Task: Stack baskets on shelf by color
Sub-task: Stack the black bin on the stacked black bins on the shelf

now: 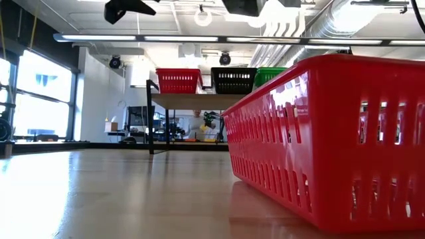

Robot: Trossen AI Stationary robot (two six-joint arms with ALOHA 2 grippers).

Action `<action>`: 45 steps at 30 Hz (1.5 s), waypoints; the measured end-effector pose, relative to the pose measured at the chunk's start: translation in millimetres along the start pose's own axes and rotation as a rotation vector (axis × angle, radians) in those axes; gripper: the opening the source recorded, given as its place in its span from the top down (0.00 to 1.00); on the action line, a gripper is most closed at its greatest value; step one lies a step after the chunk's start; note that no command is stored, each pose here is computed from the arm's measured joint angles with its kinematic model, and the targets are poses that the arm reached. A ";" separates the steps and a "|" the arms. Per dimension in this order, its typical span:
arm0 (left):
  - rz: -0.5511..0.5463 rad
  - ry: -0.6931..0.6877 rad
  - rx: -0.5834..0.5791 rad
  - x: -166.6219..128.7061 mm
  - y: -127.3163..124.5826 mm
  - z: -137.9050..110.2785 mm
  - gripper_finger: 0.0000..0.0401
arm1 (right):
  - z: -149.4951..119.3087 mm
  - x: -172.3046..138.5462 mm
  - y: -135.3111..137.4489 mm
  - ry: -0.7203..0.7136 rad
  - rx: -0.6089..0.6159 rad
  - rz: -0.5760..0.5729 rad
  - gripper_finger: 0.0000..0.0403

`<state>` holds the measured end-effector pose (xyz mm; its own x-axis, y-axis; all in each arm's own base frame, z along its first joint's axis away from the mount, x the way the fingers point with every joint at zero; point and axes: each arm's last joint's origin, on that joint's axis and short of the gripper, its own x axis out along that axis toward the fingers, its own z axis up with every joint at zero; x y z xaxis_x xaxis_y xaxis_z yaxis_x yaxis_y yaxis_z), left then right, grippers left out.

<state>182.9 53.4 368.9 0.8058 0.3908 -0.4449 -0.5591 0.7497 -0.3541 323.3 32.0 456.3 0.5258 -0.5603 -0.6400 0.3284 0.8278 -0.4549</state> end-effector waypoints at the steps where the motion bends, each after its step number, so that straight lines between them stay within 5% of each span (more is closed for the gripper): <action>1: 0.008 -0.004 -0.003 0.2 1.1 0.6 0.63 | 0.0 2.0 -3.6 0.004 -0.013 -0.002 1.00; 16: 0.113 -0.051 -0.051 2.1 20.1 9.9 0.63 | -1.9 64.2 -41.2 0.071 -0.162 0.150 1.00; 34: 0.156 -0.069 -0.070 2.4 27.6 13.2 0.63 | -47.4 69.8 -70.3 -0.163 -0.198 0.188 1.00; 45: 0.231 -0.116 -0.144 1.9 29.9 14.1 0.63 | -67.6 96.8 -63.8 -0.075 -0.300 0.235 1.00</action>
<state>170.4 84.1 369.1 0.6662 0.6070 -0.4333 -0.7456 0.5535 -0.3711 300.2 -77.0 381.4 0.6187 -0.3439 -0.7064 -0.0458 0.8818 -0.4694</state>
